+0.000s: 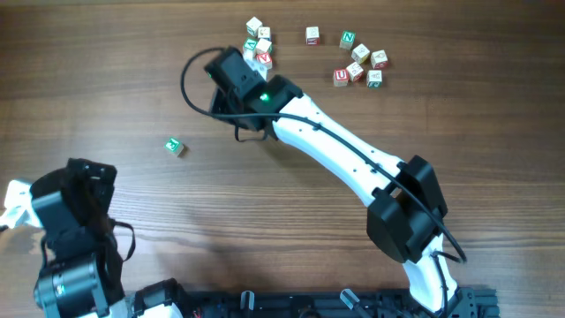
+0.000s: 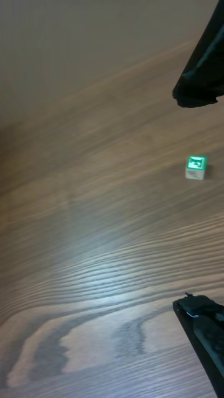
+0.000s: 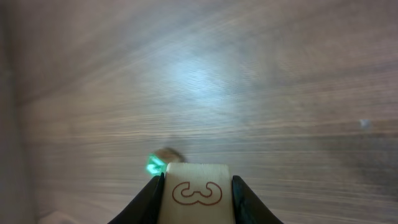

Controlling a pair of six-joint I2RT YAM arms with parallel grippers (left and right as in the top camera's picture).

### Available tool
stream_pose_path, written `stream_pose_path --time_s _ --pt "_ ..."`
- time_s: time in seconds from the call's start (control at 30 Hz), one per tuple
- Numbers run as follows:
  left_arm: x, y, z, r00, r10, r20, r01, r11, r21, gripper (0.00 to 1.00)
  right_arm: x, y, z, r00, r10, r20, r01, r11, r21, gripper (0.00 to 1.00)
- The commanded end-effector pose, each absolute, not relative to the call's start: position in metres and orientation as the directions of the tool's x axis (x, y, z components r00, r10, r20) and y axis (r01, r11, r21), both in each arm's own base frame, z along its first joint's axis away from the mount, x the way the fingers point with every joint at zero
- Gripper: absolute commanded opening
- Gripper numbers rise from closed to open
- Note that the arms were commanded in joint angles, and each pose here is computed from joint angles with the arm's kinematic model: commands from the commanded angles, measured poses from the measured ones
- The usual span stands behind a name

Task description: Form a circle

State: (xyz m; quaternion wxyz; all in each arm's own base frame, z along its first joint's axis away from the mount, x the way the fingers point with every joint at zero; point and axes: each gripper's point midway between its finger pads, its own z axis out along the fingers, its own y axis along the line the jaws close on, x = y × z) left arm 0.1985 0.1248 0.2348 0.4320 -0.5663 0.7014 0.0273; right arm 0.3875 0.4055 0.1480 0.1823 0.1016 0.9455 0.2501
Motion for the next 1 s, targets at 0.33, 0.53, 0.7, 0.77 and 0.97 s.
stream_pose_path --time_s 0.33,0.53,0.7,0.77,0.97 --pt "0.226 0.082 0.234 -0.363 -0.679 -0.638 -0.559 0.706 -0.435 1.0 0.378 0.435 0.073 -0.964 0.189 -0.186 0.083 0.881 0.466 0.27" --pt "0.228 0.072 0.234 -0.405 -0.657 -0.636 -0.509 0.74 -0.441 1.0 0.366 0.456 0.056 -0.97 0.175 -0.169 0.074 0.874 0.48 0.28" --pt "0.223 0.07 0.228 -0.424 -0.667 -0.612 -0.523 0.733 -0.435 1.0 0.37 0.455 0.04 -0.956 0.248 -0.159 0.149 0.873 0.465 0.32" --pt "0.223 0.069 0.227 -0.427 -0.668 -0.609 -0.525 0.732 -0.435 1.0 0.37 0.458 0.039 -0.957 0.242 -0.159 0.14 0.869 0.475 0.34" --pt "0.221 0.069 0.225 -0.432 -0.671 -0.603 -0.529 0.73 -0.433 1.0 0.377 0.469 0.038 -0.956 0.224 -0.19 0.1 0.855 0.508 0.35"
